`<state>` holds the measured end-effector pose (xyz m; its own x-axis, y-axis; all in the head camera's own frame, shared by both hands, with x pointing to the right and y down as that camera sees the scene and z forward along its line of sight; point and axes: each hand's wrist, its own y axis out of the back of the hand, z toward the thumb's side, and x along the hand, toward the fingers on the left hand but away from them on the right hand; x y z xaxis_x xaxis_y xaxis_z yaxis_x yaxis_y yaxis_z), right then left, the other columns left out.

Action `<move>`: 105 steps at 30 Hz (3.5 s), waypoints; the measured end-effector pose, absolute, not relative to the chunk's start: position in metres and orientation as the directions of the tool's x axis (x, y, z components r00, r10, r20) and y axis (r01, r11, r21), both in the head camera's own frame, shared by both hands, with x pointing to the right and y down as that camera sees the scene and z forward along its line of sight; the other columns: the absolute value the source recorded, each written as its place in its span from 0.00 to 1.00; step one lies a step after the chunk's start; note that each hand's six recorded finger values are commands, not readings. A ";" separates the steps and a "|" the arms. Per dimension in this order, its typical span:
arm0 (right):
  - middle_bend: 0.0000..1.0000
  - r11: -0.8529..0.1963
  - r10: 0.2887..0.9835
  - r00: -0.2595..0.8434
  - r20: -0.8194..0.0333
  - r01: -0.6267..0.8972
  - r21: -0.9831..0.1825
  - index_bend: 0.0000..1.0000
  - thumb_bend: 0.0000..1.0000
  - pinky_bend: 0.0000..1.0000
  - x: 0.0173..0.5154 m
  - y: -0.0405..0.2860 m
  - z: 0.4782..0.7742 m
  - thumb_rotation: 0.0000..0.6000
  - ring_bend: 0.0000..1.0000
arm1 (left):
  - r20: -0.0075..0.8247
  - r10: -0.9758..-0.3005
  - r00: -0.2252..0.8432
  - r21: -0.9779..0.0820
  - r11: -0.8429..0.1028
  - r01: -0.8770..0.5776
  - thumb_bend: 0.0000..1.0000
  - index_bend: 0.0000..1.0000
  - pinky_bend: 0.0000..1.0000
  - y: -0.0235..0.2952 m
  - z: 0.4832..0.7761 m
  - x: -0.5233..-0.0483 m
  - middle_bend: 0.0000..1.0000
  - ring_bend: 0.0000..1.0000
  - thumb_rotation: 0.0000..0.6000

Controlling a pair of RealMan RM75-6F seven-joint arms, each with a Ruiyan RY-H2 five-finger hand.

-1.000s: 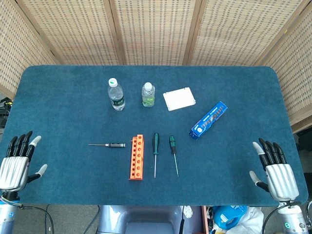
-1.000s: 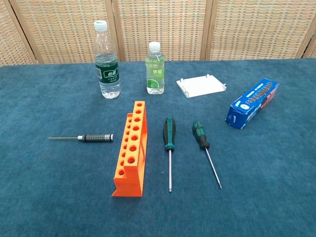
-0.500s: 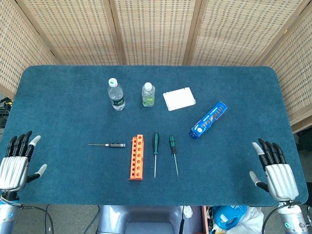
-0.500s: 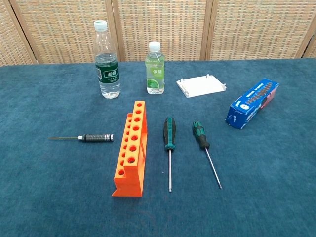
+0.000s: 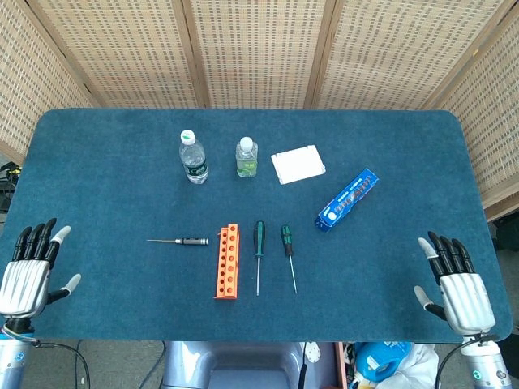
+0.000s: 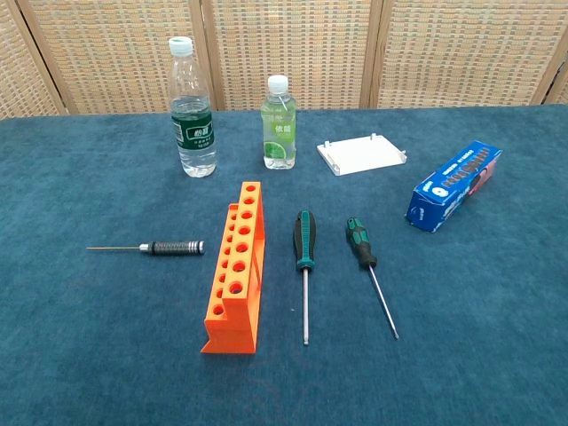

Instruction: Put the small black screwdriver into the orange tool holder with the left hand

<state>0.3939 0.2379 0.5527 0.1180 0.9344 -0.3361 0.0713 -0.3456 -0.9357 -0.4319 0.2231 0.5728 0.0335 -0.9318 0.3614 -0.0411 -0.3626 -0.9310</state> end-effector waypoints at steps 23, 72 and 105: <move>0.00 -0.335 0.940 0.104 -0.325 0.097 -0.937 0.00 0.28 0.00 0.398 0.235 0.548 1.00 0.00 | 0.403 -0.906 0.126 -0.909 -0.412 -0.058 0.14 0.26 0.00 0.167 0.597 -0.370 0.00 0.00 1.00; 0.00 -0.342 0.940 0.063 -0.336 0.147 -0.928 0.00 0.28 0.00 0.415 0.231 0.546 1.00 0.00 | 0.626 -0.765 0.151 -0.776 -0.631 0.019 0.26 0.45 0.00 0.137 0.708 -0.208 0.00 0.00 1.00; 0.00 -0.347 0.938 0.051 -0.343 0.168 -0.923 0.00 0.28 0.00 0.421 0.230 0.546 1.00 0.00 | 0.649 -0.745 0.154 -0.760 -0.646 0.074 0.29 0.48 0.00 0.135 0.730 -0.184 0.01 0.00 1.00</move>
<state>0.4213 0.2297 0.5463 0.0510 0.9378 -0.3434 0.1676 -0.3471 -0.9227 -0.1836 0.1354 0.7297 0.1538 -0.7452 0.6488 0.0742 -0.6461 -0.7597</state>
